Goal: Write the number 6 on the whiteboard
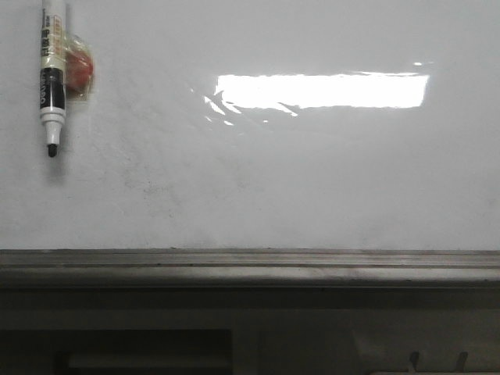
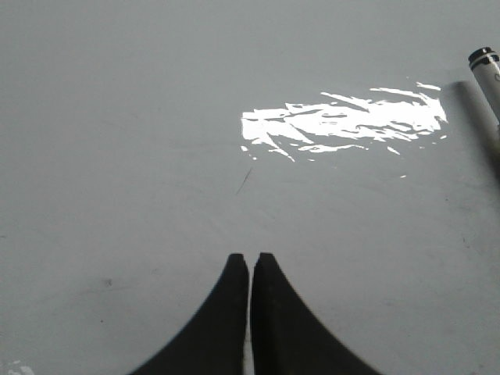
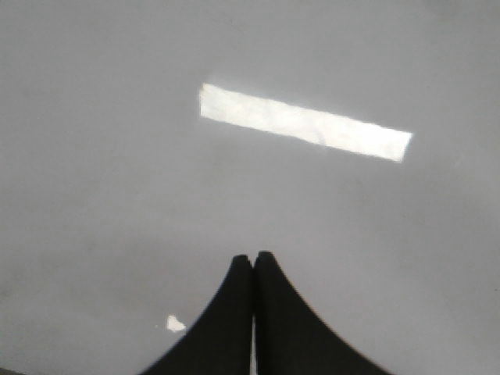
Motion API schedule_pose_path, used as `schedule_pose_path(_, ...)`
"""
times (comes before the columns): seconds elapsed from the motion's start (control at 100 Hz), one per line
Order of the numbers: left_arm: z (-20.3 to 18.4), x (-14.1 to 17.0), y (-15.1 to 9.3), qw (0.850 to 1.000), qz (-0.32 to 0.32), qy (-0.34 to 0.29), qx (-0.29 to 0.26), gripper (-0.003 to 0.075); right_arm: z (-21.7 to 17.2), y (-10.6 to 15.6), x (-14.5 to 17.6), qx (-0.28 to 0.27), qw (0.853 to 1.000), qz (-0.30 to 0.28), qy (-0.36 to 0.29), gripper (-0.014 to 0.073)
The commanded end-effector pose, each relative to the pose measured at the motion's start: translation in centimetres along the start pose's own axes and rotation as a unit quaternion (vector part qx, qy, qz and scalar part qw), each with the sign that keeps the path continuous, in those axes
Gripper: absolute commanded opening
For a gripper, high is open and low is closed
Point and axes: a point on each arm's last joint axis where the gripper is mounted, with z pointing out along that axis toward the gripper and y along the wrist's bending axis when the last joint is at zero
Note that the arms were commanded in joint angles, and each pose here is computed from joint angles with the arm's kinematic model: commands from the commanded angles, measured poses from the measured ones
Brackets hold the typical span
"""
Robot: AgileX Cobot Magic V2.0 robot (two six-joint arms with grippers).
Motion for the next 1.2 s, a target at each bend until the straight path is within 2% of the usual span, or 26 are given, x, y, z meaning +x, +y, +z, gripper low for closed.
schedule_pose_path(0.0,-0.11,0.90,0.09,1.000,-0.008,-0.024,-0.005,-0.0020,-0.09,-0.05,-0.16,0.013,0.999,-0.004,-0.041,-0.0066)
schedule_pose_path(0.95,-0.11,0.90,0.09,1.000,-0.008,-0.024,-0.005,-0.0020,-0.10,-0.08,-0.26,0.014,0.999,-0.004,-0.046,-0.0066)
schedule_pose_path(1.11,-0.11,0.89,0.10,0.999,-0.023,-0.025,-0.005,-0.0020,-0.11,-0.10,-0.29,0.015,0.999,0.012,-0.048,-0.0066)
schedule_pose_path(1.19,-0.11,0.89,0.11,0.998,-0.052,-0.025,-0.005,-0.0020,-0.12,-0.18,-0.43,0.017,0.997,0.049,-0.056,-0.0066)
